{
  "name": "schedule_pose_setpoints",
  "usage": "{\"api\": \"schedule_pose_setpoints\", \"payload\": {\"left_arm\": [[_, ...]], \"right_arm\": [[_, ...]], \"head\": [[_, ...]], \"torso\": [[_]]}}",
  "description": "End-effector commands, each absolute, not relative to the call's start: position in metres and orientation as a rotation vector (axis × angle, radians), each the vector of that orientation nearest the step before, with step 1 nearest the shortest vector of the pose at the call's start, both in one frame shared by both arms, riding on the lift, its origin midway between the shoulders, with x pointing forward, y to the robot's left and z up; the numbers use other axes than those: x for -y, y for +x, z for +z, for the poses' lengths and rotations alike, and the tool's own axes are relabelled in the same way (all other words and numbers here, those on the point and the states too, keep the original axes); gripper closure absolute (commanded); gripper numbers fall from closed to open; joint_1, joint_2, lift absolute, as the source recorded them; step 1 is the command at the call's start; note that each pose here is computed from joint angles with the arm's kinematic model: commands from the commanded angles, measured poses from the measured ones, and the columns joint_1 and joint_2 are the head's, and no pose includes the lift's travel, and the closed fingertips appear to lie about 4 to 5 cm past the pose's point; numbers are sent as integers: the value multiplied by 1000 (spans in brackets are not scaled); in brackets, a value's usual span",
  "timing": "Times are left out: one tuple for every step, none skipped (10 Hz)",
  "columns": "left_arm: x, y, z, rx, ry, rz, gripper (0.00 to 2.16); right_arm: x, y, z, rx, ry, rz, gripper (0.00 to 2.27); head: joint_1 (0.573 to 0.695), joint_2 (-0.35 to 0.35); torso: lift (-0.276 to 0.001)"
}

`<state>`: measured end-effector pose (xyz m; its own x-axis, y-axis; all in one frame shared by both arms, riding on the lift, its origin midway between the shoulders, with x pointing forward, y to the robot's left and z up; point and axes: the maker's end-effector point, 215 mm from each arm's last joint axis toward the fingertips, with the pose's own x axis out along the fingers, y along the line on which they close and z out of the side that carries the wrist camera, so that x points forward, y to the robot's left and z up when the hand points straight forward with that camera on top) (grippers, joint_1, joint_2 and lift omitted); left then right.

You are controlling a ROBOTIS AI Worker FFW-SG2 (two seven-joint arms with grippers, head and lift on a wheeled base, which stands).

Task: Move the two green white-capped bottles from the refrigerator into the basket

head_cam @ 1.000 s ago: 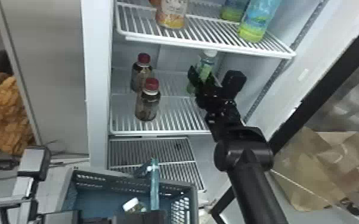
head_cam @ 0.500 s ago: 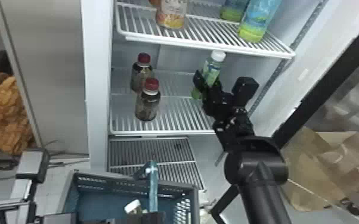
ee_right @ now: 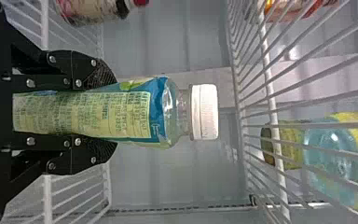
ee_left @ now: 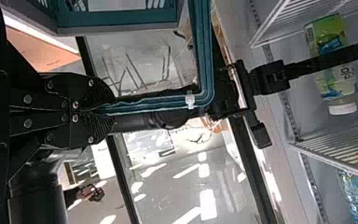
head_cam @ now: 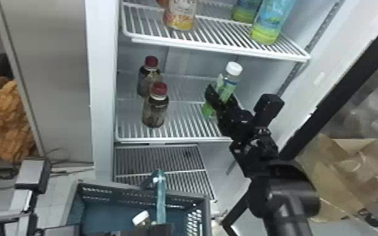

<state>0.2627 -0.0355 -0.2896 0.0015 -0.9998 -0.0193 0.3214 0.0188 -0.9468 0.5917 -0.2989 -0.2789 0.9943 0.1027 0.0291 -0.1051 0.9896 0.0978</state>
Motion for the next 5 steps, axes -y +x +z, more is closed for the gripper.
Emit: {"api": "schedule_pose_setpoints", "payload": {"left_arm": [[35,262,-290,-976,-949,-1333,1159],[35,262,-290,-976,-949,-1333,1159],[35,260,-292,-985,-942,-1332,1161],[35,260,-292,-985,-942,-1332,1161],[35,260,-293,-988,-940,-1333,1161]], "right_arm": [[289,576,-274,23,112,126,886],[280,567,-267,29,126,152,886],[272,559,-261,36,141,176,886],[265,549,-258,38,156,195,886],[260,542,-256,32,171,212,886]], "head": [[695,-350],[695,-350],[695,-350],[695,-350],[695,-350]], "torso": [[-263],[-263],[-263],[-263],[-263]]}}
